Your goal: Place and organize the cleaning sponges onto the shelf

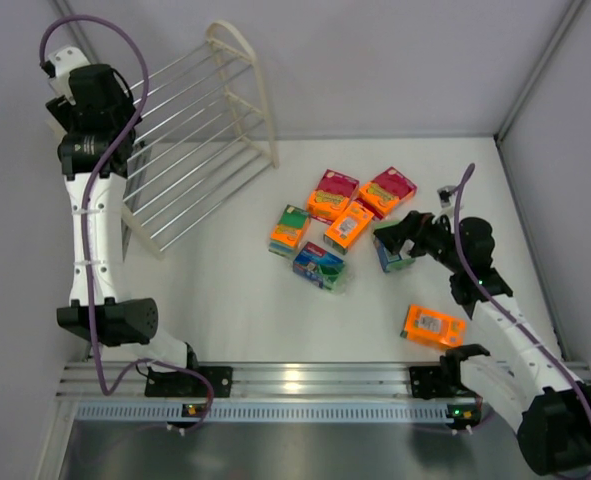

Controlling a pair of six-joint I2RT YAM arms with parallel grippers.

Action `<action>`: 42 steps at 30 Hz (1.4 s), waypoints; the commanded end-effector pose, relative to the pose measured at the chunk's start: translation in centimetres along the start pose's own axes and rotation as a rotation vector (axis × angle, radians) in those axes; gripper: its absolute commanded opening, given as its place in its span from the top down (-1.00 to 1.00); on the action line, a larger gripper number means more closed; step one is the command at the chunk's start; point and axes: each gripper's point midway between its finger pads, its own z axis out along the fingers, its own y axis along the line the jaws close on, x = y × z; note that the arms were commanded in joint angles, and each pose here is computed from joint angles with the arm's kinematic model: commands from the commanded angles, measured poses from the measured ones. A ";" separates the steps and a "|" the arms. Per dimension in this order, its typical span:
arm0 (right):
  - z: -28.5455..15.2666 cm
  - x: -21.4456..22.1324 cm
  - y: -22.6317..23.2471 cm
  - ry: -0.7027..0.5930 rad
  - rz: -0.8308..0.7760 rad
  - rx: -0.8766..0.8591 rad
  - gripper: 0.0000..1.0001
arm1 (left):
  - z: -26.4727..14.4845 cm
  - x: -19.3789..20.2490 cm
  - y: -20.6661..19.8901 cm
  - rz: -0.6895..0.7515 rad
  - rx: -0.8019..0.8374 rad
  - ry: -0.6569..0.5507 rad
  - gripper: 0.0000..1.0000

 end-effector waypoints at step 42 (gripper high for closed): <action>-0.3 -2.1 0.5 -0.053 -0.104 0.035 -0.99 | -10.6 -2.9 -7.4 0.070 0.377 -0.104 -0.97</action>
